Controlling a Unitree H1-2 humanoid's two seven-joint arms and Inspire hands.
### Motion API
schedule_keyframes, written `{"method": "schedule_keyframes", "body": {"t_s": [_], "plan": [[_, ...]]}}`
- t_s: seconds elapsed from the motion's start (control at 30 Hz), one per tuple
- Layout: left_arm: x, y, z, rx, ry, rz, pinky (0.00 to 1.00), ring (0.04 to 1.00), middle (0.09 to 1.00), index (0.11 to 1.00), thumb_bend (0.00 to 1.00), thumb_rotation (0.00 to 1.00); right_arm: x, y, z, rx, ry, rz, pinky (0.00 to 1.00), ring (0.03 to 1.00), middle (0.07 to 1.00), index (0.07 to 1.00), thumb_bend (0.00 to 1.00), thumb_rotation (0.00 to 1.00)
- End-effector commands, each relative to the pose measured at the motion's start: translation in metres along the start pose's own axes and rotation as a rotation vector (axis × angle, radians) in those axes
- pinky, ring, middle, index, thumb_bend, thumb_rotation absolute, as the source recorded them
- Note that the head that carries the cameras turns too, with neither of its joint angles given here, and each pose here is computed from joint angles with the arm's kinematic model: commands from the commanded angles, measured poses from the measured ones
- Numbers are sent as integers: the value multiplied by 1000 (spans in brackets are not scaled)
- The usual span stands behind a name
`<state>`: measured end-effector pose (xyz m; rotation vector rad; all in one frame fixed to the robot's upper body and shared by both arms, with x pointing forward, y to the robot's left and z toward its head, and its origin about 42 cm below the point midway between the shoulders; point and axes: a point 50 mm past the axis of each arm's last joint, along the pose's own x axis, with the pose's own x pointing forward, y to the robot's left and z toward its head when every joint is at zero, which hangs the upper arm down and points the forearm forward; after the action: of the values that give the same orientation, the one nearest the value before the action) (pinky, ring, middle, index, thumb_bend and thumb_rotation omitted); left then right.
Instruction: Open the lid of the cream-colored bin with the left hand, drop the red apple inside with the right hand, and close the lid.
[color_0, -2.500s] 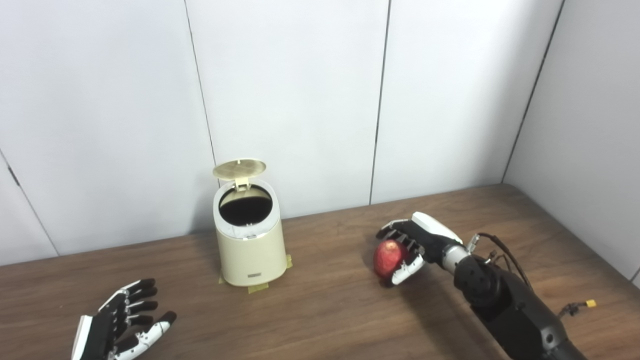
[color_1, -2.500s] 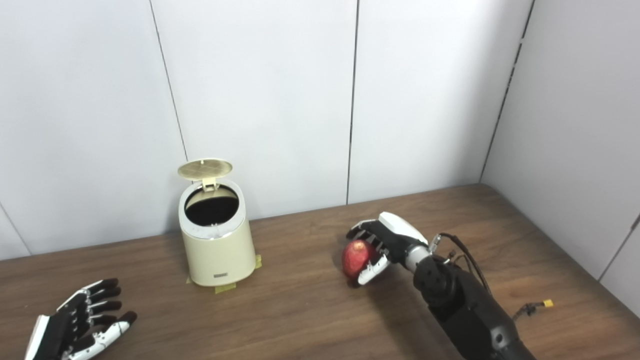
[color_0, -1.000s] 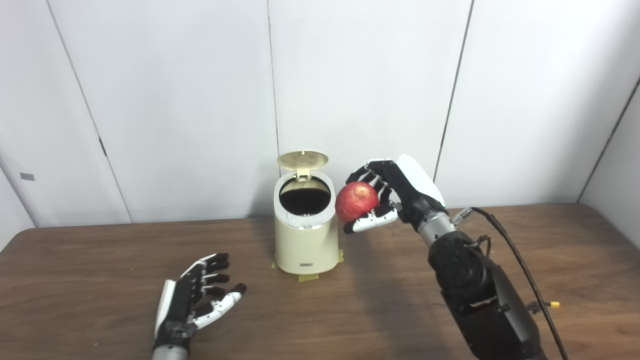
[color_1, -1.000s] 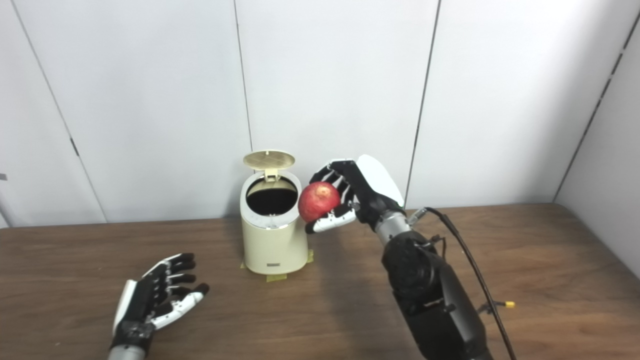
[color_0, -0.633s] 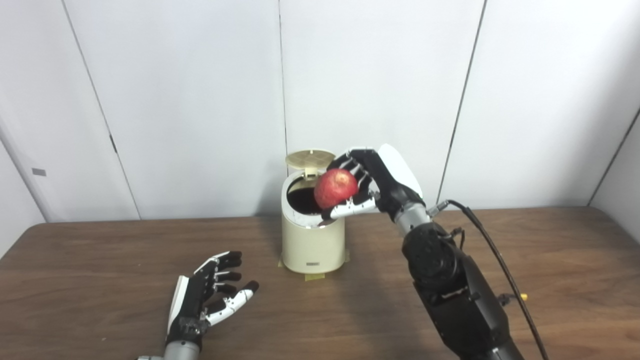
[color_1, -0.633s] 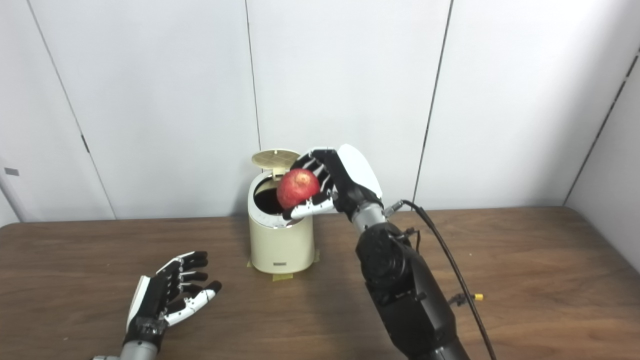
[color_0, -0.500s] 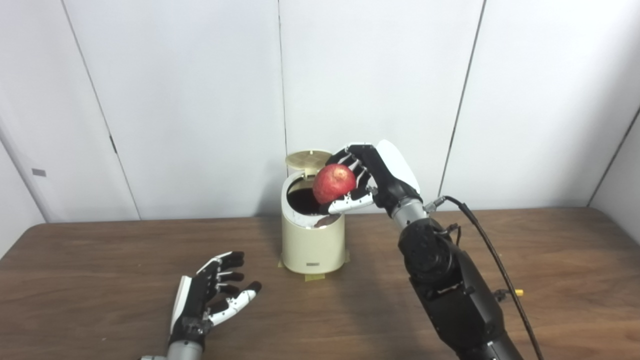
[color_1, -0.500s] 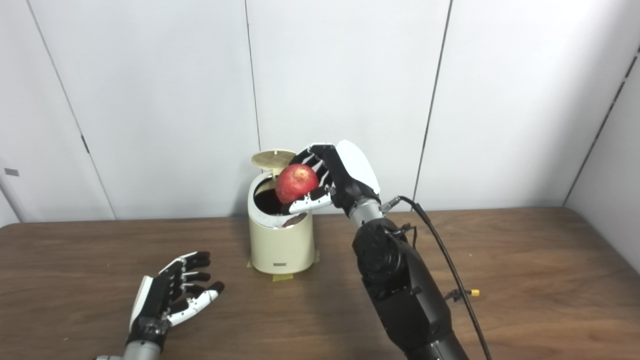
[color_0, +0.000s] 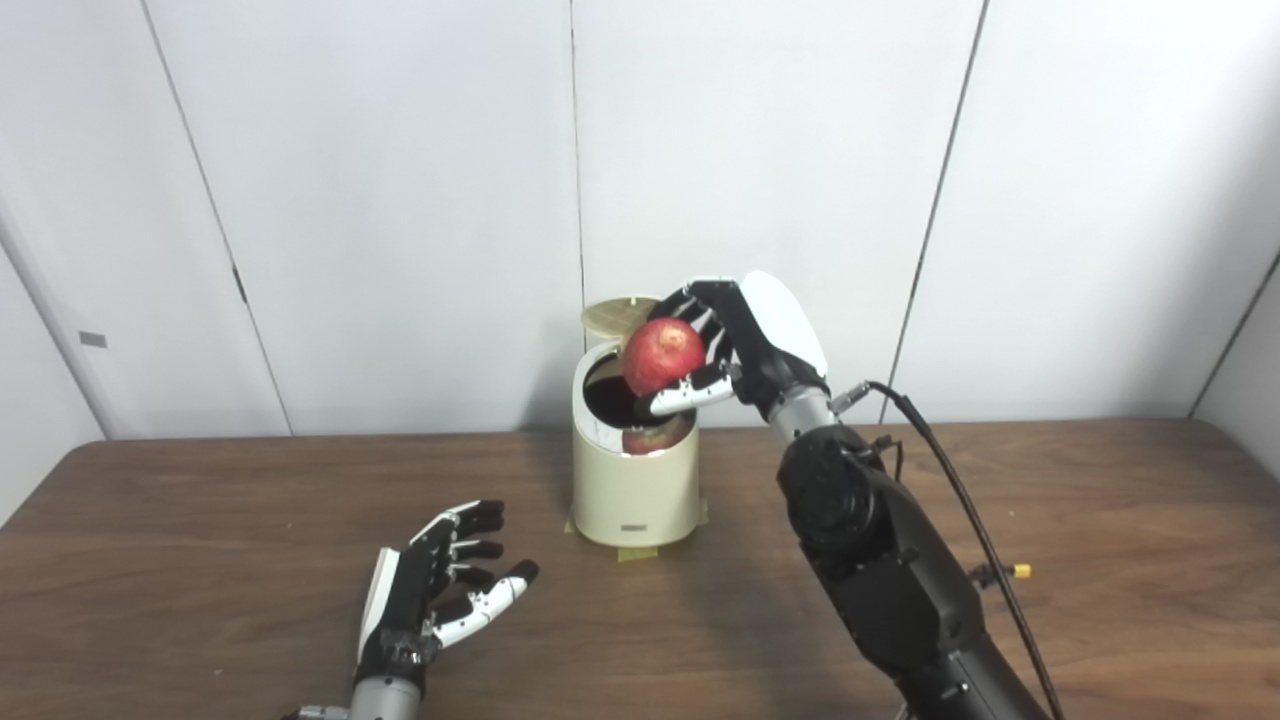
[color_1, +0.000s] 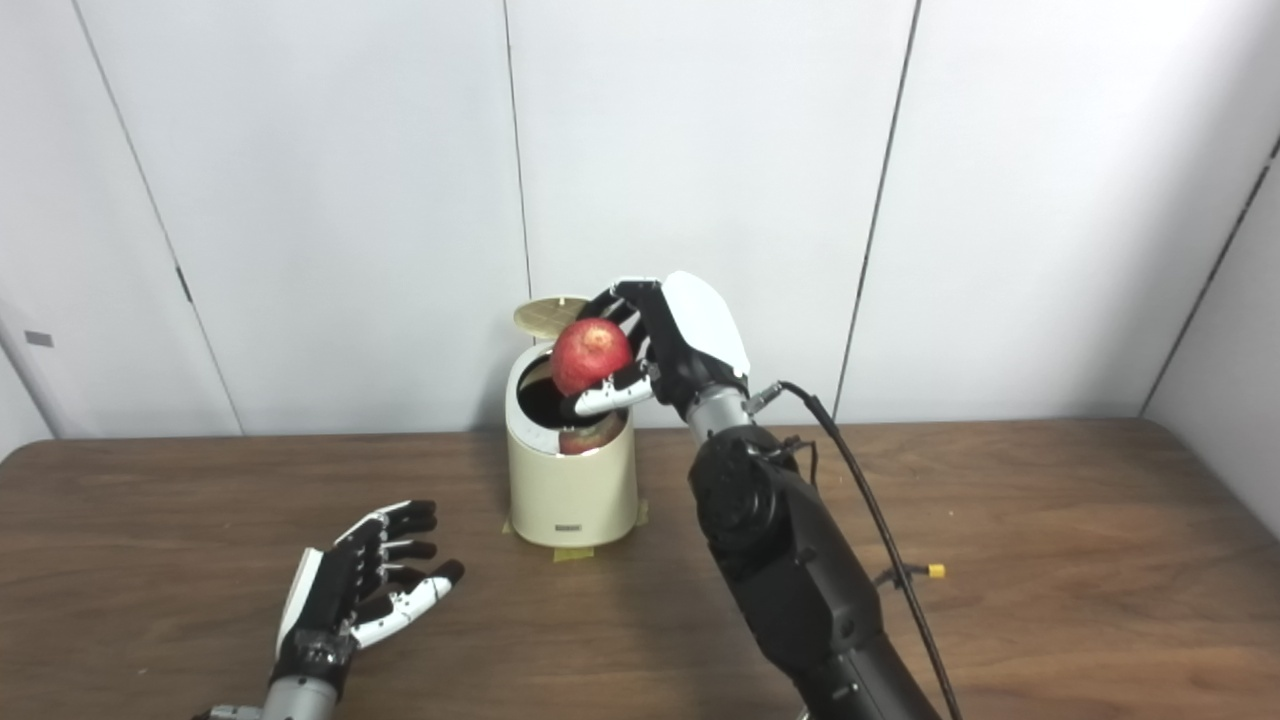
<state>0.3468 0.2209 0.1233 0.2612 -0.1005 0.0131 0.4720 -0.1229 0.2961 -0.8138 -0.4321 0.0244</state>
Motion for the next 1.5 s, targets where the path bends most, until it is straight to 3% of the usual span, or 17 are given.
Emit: {"method": "schedule_keyframes", "body": {"t_s": [0.0, 0.23, 0.3, 0.37, 0.43, 0.47, 0.7, 1.2, 1.3, 1.37, 1.47], "plan": [[12, -2, 19, -8, -74, 0, 592, 693, 760, 765, 639, 123, 17, -19, 21, -34, -109, -81, 270, 350, 465, 566, 505, 0], [10, -4, 21, 1, -74, 3, 591, 689, 755, 764, 642, 138, 17, -11, 18, -140, -100, -71, 318, 434, 492, 536, 515, 0], [10, -4, 20, -4, -75, 2, 592, 691, 757, 765, 642, 142, 16, -10, 18, -159, -104, -76, 308, 450, 636, 675, 525, 0], [10, -4, 19, -9, -76, 4, 591, 690, 759, 765, 641, 126, 15, -9, 19, -168, -100, -81, 304, 455, 698, 729, 528, 0], [10, -4, 19, -10, -76, 6, 592, 684, 757, 765, 637, 106, 14, -8, 20, -172, -95, -83, 302, 455, 725, 748, 781, 52], [10, -4, 18, -10, -75, 5, 591, 681, 757, 765, 637, 108, 14, -7, 20, -174, -93, -82, 302, 457, 731, 753, 813, 57], [9, -4, 17, -12, -76, 2, 591, 686, 768, 773, 637, 119, 11, -6, 22, -173, -74, -56, 317, 482, 773, 782, 845, 35], [10, -2, 20, -7, -78, 0, 558, 667, 766, 765, 634, 104, 1, -9, 27, -153, -106, -25, 325, 493, 758, 784, 849, 49], [10, -2, 21, -13, -76, 0, 560, 674, 771, 761, 640, 99, -8, -15, 27, -95, -147, -40, 305, 428, 674, 714, 831, 39], [9, -2, 21, -15, -74, 2, 554, 674, 769, 757, 644, 103, -19, -21, 24, -30, -170, -70, 270, 371, 584, 614, 816, 29], [7, -2, 22, -18, -81, 5, 550, 674, 767, 757, 640, 109, -33, -30, 13, 46, -183, -116, 252, 347, 548, 586, 802, 46]]}}
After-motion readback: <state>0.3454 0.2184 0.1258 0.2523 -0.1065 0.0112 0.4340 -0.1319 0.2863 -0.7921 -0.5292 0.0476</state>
